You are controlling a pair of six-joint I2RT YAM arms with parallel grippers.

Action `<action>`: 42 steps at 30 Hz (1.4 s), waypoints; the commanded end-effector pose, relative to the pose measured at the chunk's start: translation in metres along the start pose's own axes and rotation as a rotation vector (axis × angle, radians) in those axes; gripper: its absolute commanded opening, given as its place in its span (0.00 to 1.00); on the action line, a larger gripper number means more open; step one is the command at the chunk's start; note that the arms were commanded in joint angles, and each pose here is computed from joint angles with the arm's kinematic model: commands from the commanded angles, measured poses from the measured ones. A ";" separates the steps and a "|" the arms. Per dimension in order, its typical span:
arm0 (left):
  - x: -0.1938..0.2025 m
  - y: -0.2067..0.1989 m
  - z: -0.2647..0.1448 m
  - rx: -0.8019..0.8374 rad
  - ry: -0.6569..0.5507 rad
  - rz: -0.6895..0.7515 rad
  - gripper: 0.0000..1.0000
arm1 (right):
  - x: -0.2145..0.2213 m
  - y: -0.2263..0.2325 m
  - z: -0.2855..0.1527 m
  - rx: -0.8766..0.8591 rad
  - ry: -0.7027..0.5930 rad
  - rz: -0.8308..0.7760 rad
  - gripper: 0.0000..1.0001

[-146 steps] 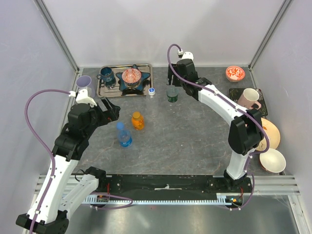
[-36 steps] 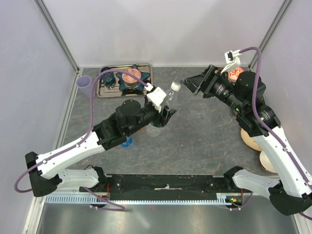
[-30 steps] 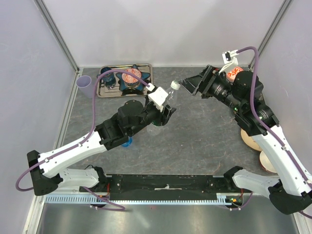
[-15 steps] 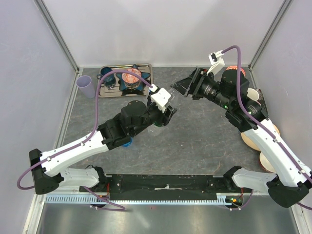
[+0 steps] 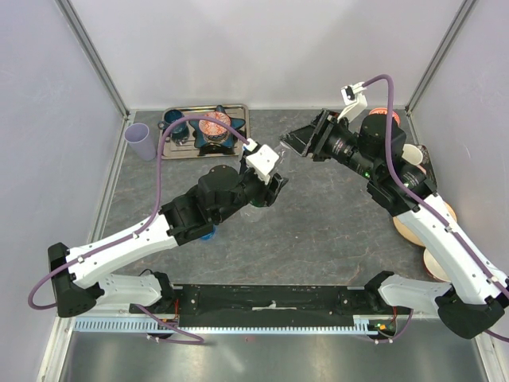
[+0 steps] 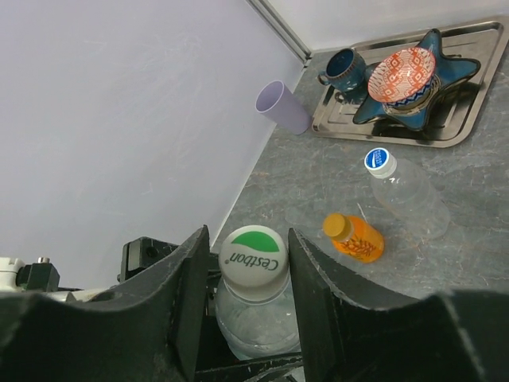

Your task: Unscrew the bottle caps

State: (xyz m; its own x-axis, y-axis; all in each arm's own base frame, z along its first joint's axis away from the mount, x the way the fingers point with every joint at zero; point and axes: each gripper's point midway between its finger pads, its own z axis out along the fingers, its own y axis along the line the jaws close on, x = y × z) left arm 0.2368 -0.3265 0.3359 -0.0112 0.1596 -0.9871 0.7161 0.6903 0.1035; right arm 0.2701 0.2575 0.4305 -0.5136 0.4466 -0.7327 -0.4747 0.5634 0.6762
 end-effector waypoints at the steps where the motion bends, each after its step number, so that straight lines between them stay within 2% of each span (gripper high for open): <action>1: -0.019 0.004 -0.003 -0.022 -0.072 0.011 0.46 | -0.001 0.007 0.001 -0.028 -0.016 -0.005 0.50; 7: -0.021 0.006 -0.004 -0.025 -0.076 0.011 0.46 | 0.003 0.002 0.002 -0.017 -0.009 -0.007 0.48; 10: -0.020 0.005 -0.004 -0.025 -0.075 0.010 0.46 | 0.004 0.000 0.002 -0.012 -0.008 -0.011 0.42; 13: -0.018 0.005 -0.006 -0.025 -0.072 0.007 0.46 | 0.005 -0.002 0.001 -0.003 -0.014 -0.012 0.31; 15: -0.016 0.006 -0.006 -0.024 -0.070 0.006 0.46 | 0.005 -0.003 0.001 -0.004 -0.015 -0.015 0.17; 17: -0.019 0.002 -0.010 0.004 -0.085 -0.001 0.46 | 0.005 -0.001 -0.001 -0.022 -0.023 -0.038 0.00; 19: -0.023 -0.004 -0.014 0.041 -0.106 -0.014 0.46 | 0.006 0.000 -0.005 -0.034 -0.029 -0.064 0.00; 22: -0.034 -0.021 -0.027 0.157 -0.149 -0.037 0.46 | 0.002 0.002 -0.010 -0.046 -0.047 -0.129 0.00; 24: -0.045 -0.041 -0.040 0.297 -0.185 -0.048 0.49 | 0.004 0.009 -0.014 -0.092 -0.031 -0.174 0.00; 25: -0.051 -0.056 -0.050 0.407 -0.200 -0.068 0.51 | 0.005 0.014 -0.016 -0.121 -0.022 -0.194 0.00; 27: -0.058 -0.062 -0.061 0.515 -0.203 -0.138 0.52 | 0.007 0.028 -0.020 -0.200 -0.006 -0.245 0.00; 28: -0.061 -0.078 -0.077 0.665 -0.202 -0.153 0.52 | 0.013 0.037 -0.024 -0.260 0.021 -0.268 0.00; 30: -0.074 -0.076 -0.088 0.761 -0.224 -0.228 0.52 | 0.014 0.043 -0.029 -0.303 0.025 -0.322 0.00; 31: -0.073 -0.086 -0.103 0.882 -0.215 -0.230 0.52 | 0.019 0.046 -0.031 -0.332 0.045 -0.335 0.00; 32: -0.079 -0.087 -0.109 0.925 -0.242 -0.228 0.52 | 0.021 0.049 -0.033 -0.357 0.048 -0.347 0.00; 33: -0.079 -0.085 -0.112 0.956 -0.222 -0.268 0.52 | 0.025 0.050 -0.035 -0.379 0.060 -0.351 0.00; 37: -0.082 -0.095 -0.139 1.174 -0.198 -0.274 0.53 | 0.038 0.071 -0.048 -0.546 0.091 -0.387 0.00; 42: -0.086 -0.101 -0.158 1.321 -0.187 -0.275 0.50 | 0.054 0.097 -0.084 -0.773 0.124 -0.451 0.00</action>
State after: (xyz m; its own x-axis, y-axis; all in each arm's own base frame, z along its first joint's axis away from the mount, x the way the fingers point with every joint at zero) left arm 0.1172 -0.3243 0.3961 -0.3139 -0.0612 -0.9475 0.9351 -0.1929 -0.2973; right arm 0.1673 0.2725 0.4800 -0.2737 0.2753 -0.9216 -0.9227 0.1951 0.3324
